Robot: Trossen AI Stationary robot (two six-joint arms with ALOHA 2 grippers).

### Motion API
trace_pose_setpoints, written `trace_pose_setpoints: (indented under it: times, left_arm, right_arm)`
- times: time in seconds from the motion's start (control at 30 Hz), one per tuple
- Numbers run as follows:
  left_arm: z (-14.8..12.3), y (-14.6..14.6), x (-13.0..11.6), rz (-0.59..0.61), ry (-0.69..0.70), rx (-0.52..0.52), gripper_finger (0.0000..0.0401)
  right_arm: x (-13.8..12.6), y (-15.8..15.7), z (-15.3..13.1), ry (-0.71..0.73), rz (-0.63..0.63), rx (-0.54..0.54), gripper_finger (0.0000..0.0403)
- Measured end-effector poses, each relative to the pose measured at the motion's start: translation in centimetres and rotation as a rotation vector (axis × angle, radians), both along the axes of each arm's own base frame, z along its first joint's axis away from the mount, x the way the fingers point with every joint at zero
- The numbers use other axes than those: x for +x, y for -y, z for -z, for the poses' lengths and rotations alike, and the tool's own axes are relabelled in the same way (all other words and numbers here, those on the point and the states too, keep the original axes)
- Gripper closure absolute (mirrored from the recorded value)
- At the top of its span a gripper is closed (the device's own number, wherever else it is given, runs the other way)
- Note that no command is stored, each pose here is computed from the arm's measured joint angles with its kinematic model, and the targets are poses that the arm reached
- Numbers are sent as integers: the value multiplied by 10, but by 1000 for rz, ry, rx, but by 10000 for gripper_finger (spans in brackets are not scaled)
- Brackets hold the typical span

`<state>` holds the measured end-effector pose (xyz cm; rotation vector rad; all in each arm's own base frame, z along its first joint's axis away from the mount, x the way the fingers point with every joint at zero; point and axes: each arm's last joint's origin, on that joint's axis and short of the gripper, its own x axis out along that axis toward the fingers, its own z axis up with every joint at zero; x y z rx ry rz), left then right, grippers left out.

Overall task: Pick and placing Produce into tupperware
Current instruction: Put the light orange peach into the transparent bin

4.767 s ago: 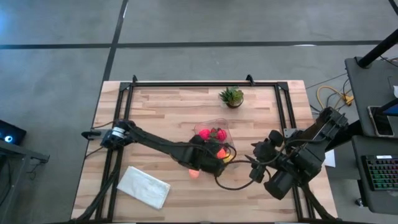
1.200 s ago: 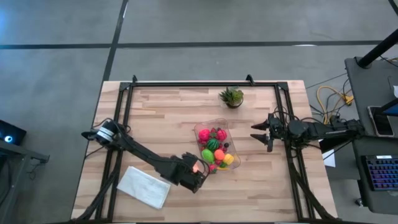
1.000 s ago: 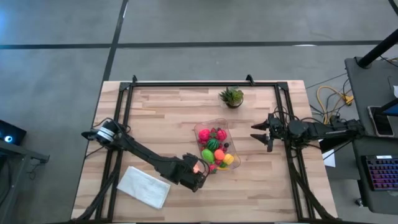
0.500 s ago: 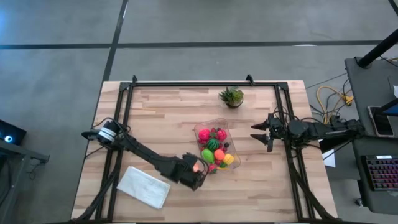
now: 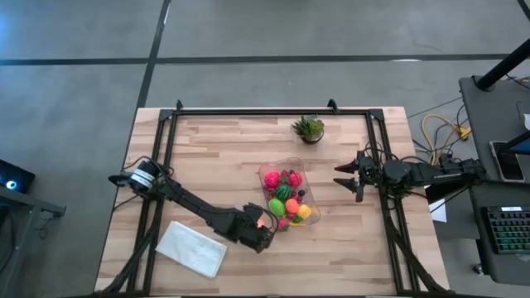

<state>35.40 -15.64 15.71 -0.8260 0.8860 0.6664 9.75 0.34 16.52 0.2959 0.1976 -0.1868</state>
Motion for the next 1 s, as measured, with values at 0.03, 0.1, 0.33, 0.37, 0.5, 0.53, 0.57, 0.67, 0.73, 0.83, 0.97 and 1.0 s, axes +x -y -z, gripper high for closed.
trace_pose_setpoints:
  times: [0.03,0.1,0.33,0.37,0.5,0.53,0.57,0.67,0.73,0.83,0.97,1.0]
  left_arm:
    - [-1,0,0,2,0,-6,185]
    - [-4,1,1,9,2,-25,190]
    - [-55,4,2,58,124,-101,169]
    - [-66,3,0,67,150,-104,167]
    - [-117,-4,-13,43,314,-51,165]
    - [-129,-7,-16,27,365,-3,165]
    - [-141,-11,-18,9,413,45,165]
    - [-163,-33,-17,-21,499,171,164]
    - [-166,-51,-10,-21,511,197,164]
    - [-155,-76,7,-22,481,176,164]
    - [-132,-94,22,-5,401,121,164]
    - [-127,-95,24,5,385,107,164]
  right_arm:
    - [0,0,0,0,0,0,183]
    - [0,0,0,0,0,0,183]
    - [0,0,0,0,0,0,183]
    - [0,0,0,0,0,0,183]
    - [0,0,0,-1,-1,0,183]
    - [0,0,0,-1,-1,0,183]
    - [0,0,0,2,-1,0,183]
    - [0,0,0,0,-1,0,183]
    - [0,0,0,0,-1,0,183]
    - [0,0,0,1,-1,0,183]
    - [0,0,0,-1,0,0,183]
    - [0,0,0,2,0,0,183]
